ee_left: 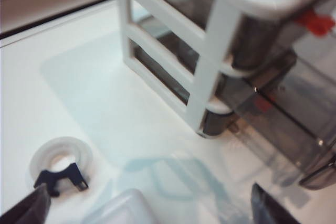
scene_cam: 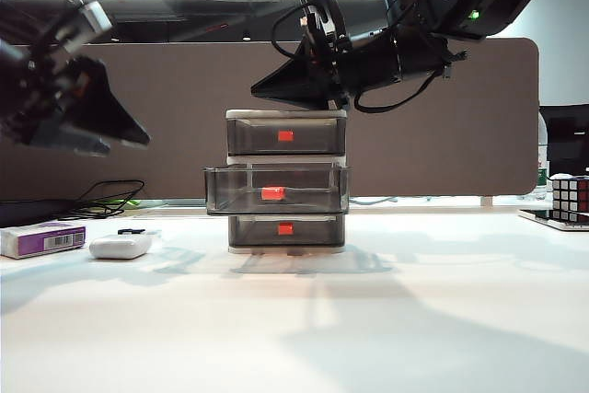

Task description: Open the second layer of the drawer on the table, pick up the earphone case on the table and put it in, and finally close the drawer.

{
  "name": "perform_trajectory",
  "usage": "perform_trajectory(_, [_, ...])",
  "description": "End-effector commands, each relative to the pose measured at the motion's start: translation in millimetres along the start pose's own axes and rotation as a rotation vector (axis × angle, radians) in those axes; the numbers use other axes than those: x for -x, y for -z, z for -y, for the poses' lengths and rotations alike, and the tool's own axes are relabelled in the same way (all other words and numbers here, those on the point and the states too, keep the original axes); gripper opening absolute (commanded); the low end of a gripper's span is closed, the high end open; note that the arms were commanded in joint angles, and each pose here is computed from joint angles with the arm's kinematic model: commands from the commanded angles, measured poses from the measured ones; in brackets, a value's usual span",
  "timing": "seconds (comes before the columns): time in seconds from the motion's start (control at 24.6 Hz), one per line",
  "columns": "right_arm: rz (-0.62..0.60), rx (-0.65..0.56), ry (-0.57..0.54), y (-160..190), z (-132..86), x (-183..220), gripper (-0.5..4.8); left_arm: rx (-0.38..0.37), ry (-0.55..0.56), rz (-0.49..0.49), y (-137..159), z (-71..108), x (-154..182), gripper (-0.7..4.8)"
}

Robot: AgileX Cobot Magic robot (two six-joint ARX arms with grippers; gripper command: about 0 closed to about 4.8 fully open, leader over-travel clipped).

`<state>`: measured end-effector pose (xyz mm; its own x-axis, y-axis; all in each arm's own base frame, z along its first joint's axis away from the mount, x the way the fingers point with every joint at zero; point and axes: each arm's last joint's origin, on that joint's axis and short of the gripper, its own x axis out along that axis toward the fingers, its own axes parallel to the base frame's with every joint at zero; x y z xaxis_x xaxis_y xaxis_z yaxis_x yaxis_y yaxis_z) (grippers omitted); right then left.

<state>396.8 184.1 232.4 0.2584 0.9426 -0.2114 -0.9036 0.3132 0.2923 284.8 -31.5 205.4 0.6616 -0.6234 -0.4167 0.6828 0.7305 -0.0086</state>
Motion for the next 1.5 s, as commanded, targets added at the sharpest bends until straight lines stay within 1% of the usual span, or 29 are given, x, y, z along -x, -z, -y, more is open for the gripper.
perform_trajectory(0.04, [-0.086, -0.117, 0.008, 21, 4, -2, -0.05, -0.135, -0.046, -0.044, 0, -9.3, -8, 4.34])
perform_trajectory(0.08, [-0.092, -0.117, 0.002, 22, 3, -2, -0.05, -0.189, -0.068, -0.096, 4, -13.4, -10, 4.29])
perform_trajectory(0.12, [-0.097, -0.110, 0.000, 23, 3, -2, -0.05, -0.219, -0.055, -0.115, 6, -13.9, -11, 4.20])
perform_trajectory(0.16, [-0.102, -0.108, 0.000, 23, 3, -2, -0.05, -0.252, -0.028, -0.136, 7, -14.0, -13, 3.90])
perform_trajectory(0.2, [-0.113, -0.105, 0.000, 25, 3, -2, -0.05, -0.312, 0.012, -0.168, 9, -14.8, -15, 3.60])
perform_trajectory(0.24, [-0.117, -0.106, 0.000, 25, 3, -2, -0.05, -0.327, 0.025, -0.182, 9, -16.4, -17, 3.60])
perform_trajectory(0.33, [-0.118, -0.105, 0.000, 26, 3, -2, -0.05, -0.329, 0.044, -0.219, 7, -25.1, -24, 3.60])
perform_trajectory(0.41, [-0.115, -0.102, 0.000, 25, 3, -2, -0.05, -0.334, 0.058, -0.236, 6, -28.4, -27, 3.59])
perform_trajectory(0.45, [-0.108, -0.093, 0.000, 24, 3, -2, -0.05, -0.348, 0.075, -0.252, 4, -30.2, -29, 3.59])
perform_trajectory(0.77, [-0.073, -0.061, 0.004, 18, 4, -2, -0.05, -0.399, 0.114, -0.295, 7, -30.8, -31, 3.58])
perform_trajectory(0.89, [-0.059, -0.051, 0.032, 16, 5, -2, -0.05, -0.412, 0.105, -0.316, 9, -31.5, -32, 3.58])
perform_trajectory(0.93, [-0.057, -0.049, 0.032, 16, 5, -2, -0.05, -0.411, 0.102, -0.322, 10, -31.8, -32, 3.58])
perform_trajectory(1.02, [-0.044, -0.043, 0.044, 14, 5, -2, -0.05, -0.402, 0.109, -0.334, 14, -32.4, -34, 3.36])
perform_trajectory(1.22, [-0.020, -0.037, 0.044, 11, 6, -1, -0.05, -0.386, 0.123, -0.369, 25, -34.2, -42, 3.35])
perform_trajectory(1.3, [-0.020, -0.037, 0.046, 11, 6, -1, -0.05, -0.390, 0.121, -0.367, 25, -34.8, -43, 3.35])
perform_trajectory(1.38, [-0.015, -0.032, 0.048, 10, 7, 0, -0.05, -0.416, 0.117, -0.351, 23, -36.8, -45, 3.35])
perform_trajectory(1.5, [-0.004, -0.022, 0.050, 9, 8, 1, -0.05, -0.409, 0.123, -0.359, 23, -41.1, -50, 3.35])
